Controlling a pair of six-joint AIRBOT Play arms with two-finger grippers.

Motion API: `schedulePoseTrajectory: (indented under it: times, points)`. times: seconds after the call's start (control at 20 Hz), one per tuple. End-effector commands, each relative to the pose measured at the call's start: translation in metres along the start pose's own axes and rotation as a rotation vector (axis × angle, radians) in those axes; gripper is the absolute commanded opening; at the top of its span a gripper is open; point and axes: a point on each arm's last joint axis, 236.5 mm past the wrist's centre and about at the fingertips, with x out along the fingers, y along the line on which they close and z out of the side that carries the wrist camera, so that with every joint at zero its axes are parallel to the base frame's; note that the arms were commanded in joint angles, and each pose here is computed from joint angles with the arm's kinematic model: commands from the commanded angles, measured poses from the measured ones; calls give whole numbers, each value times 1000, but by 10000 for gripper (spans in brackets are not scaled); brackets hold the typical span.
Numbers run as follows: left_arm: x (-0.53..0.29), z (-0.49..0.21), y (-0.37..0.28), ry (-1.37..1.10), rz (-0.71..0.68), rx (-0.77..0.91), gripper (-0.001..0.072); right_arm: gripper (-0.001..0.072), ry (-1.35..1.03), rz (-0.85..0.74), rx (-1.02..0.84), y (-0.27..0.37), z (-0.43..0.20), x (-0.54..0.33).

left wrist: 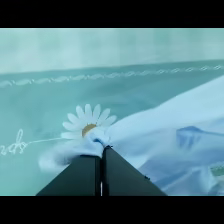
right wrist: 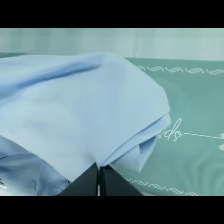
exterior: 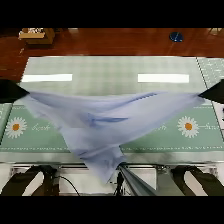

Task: Fold the shirts.

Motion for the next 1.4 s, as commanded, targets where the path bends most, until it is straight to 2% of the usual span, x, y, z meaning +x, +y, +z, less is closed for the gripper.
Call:
schedulePoseTrajectory:
  times: [0.0,0.2,0.4,0.75,0.95,1.0,1.1,1.15,1.35]
  points:
    - [81,-16,21,120,-34,-41,20,20,30,14,118,-37,25,72]
    - [123,5,19,108,-104,-115,20,20,116,107,244,-50,44,134]
    - [150,30,23,39,-134,-185,20,21,188,104,296,-79,46,188]
    - [177,79,47,-150,-99,-264,20,21,-114,21,367,-120,116,210]
    - [200,91,49,-182,-132,-353,20,24,-112,1,380,-129,116,219]
    - [210,86,45,-154,-140,-361,21,47,-97,-9,378,-132,112,222]
    - [230,71,35,-84,-153,-352,20,202,-80,-15,372,-136,109,228]
    - [237,65,29,-57,-159,-345,21,244,-81,-16,350,-136,109,228]
    - [245,54,14,-12,-177,-320,20,263,-130,11,256,-130,121,207]
